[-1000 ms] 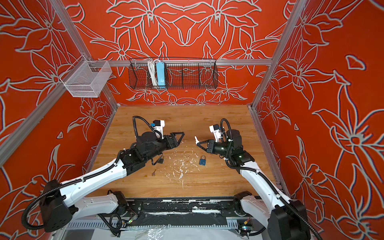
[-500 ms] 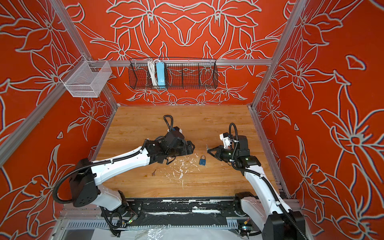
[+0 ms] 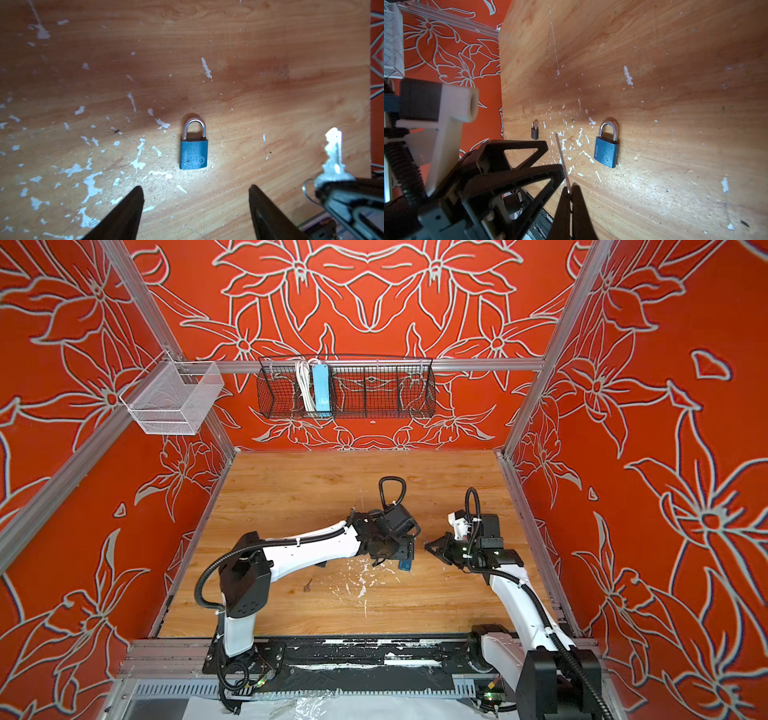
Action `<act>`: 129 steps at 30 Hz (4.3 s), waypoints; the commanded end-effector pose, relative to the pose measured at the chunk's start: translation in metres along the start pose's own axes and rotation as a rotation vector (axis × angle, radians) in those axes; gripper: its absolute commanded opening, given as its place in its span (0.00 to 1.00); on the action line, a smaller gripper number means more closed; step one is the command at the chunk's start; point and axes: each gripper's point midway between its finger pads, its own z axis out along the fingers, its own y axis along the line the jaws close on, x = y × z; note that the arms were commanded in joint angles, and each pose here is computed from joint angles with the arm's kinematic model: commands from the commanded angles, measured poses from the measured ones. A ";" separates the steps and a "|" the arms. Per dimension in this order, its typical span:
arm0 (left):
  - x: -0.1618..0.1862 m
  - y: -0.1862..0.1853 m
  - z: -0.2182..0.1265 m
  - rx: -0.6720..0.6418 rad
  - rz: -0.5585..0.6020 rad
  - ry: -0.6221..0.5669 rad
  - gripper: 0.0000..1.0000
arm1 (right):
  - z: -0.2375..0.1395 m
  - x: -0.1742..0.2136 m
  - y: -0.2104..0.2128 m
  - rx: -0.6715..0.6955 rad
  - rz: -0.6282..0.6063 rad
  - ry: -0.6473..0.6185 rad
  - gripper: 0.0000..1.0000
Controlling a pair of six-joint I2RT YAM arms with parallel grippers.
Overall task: Unlock with the key
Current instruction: 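Grasp the small blue padlock with the left gripper while the right holds the key, then lift the blue padlock with the left gripper while the right brings the key toward it, then insert the silver key into the padlock's keyhole with the right gripper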
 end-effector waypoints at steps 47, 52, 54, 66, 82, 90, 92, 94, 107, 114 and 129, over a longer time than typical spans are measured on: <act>0.043 0.057 0.074 -0.374 -0.032 0.192 0.41 | 0.008 -0.001 -0.015 0.003 -0.038 0.052 0.00; 0.051 0.076 0.063 -0.415 -0.101 0.191 0.38 | 0.015 0.005 -0.011 -0.008 -0.055 0.090 0.00; 0.054 0.085 0.057 -0.441 -0.131 0.185 0.38 | 0.017 0.008 -0.009 -0.012 -0.062 0.104 0.00; 0.068 0.092 0.052 -0.414 -0.236 0.217 0.45 | 0.035 0.027 -0.002 -0.010 -0.090 0.170 0.00; 0.070 0.090 0.058 -0.376 -0.281 0.223 0.40 | 0.034 0.031 0.004 -0.018 -0.110 0.176 0.00; 0.053 0.083 0.041 -0.304 -0.309 0.153 0.32 | 0.032 0.038 0.006 -0.012 -0.130 0.197 0.00; 0.046 0.081 0.033 -0.283 -0.322 0.122 0.31 | 0.032 0.039 0.006 -0.006 -0.131 0.200 0.00; 0.040 0.078 0.025 -0.248 -0.341 0.095 0.29 | 0.031 0.040 0.008 -0.006 -0.135 0.205 0.00; 0.011 0.077 -0.034 -0.074 -0.431 -0.104 0.21 | 0.027 0.059 0.016 0.031 -0.195 0.239 0.00; -0.005 0.073 -0.060 0.001 -0.462 -0.182 0.18 | 0.029 0.073 0.026 0.023 -0.218 0.247 0.00; -0.020 0.078 -0.085 0.037 -0.516 -0.288 0.13 | 0.051 0.096 0.069 -0.055 -0.246 0.218 0.00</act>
